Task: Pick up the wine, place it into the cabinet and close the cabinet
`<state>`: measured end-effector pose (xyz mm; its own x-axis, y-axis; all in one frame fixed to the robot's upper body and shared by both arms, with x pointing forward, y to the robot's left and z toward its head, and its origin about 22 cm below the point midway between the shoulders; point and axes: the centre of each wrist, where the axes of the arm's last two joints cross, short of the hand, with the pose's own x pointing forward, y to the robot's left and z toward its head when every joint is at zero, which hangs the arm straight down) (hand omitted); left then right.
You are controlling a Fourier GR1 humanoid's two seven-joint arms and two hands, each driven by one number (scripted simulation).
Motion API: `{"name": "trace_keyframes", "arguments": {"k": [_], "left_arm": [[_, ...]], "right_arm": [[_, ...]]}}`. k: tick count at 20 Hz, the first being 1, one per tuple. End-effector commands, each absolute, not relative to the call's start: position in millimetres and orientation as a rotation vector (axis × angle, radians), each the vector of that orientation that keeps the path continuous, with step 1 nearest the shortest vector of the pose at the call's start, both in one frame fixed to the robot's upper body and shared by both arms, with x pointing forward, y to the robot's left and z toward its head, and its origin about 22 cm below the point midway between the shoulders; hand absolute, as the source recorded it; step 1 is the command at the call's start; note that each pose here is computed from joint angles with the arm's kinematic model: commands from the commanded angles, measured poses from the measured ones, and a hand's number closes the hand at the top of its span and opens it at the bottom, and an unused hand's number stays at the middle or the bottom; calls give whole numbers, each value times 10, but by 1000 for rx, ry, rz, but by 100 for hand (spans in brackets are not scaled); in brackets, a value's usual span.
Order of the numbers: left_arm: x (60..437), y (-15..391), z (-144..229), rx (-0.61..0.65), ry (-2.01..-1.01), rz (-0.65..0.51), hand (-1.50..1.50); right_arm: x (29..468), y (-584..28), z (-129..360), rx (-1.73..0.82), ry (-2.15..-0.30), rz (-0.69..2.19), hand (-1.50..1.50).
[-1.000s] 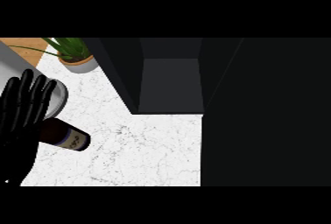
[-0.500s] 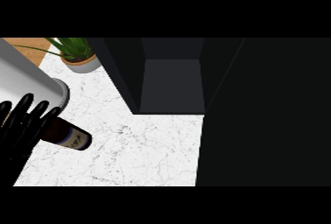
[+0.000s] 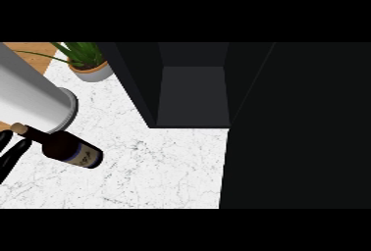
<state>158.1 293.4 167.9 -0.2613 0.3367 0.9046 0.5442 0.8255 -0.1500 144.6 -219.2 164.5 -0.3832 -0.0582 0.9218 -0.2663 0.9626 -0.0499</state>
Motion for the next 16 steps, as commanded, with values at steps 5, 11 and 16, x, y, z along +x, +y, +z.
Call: {"name": "trace_keyframes", "arguments": {"k": [5,11,16], "left_arm": [[1328,2757,1829,-684,-1899,-236,-150],[1359,2716,1937,-678,-1903,-195,-150],[1183,2777,1993,-647,-1887,-156,-150]], "right_arm": [[1375,-2139,1879,241,-1991,217,-150],[1325,-2102,1923,236,-1981,221,-150],[1335,-2043,1996,232,-1971,205,-150]]}}
